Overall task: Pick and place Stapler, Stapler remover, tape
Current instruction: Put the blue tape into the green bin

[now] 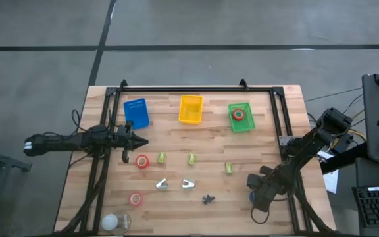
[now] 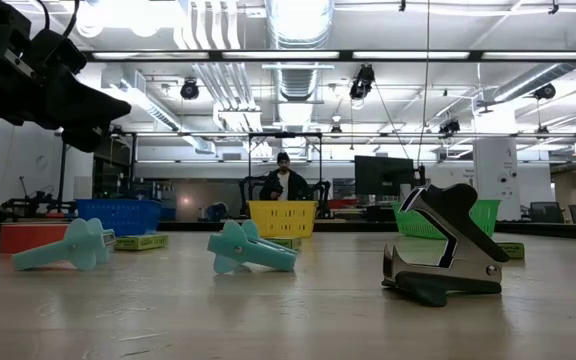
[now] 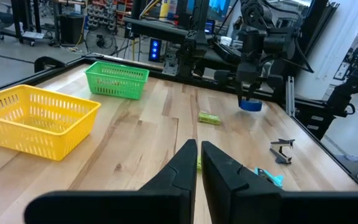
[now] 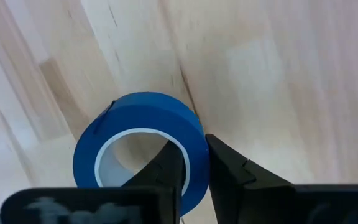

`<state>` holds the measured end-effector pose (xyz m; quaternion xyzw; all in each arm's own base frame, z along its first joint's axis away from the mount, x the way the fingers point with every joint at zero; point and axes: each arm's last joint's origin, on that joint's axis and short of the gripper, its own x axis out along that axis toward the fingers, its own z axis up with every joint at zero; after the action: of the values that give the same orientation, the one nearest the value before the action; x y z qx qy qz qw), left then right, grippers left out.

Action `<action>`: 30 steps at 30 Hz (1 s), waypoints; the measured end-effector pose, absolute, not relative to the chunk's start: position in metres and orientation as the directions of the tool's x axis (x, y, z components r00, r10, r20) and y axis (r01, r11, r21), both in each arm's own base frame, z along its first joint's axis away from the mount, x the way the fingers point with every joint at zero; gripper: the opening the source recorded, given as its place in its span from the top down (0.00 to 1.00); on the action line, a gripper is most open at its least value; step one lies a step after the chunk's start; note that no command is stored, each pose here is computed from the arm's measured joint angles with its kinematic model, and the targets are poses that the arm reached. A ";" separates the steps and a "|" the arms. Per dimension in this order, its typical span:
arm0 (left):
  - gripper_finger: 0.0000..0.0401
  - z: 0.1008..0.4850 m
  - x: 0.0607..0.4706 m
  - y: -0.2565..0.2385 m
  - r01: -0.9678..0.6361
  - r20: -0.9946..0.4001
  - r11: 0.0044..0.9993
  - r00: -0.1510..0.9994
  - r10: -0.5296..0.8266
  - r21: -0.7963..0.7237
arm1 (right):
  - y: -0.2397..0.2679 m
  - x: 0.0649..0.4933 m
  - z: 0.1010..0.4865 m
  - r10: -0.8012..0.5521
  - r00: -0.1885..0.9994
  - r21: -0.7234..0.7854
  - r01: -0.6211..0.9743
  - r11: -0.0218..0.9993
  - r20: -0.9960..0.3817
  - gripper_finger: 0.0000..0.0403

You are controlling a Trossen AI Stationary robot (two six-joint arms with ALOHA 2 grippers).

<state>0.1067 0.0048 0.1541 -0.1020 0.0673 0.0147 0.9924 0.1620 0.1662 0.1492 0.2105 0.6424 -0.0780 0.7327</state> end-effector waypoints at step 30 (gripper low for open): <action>0.94 0.154 0.107 0.005 -0.043 -0.137 0.979 0.991 0.016 -0.200 | 0.032 0.181 0.245 -0.074 0.673 0.350 0.471 0.810 -0.736 0.88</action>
<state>0.1067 0.0049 0.1541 -0.1020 0.0673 0.0149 0.9924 0.1813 0.0316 0.2450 0.2661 0.3731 -0.1555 0.8751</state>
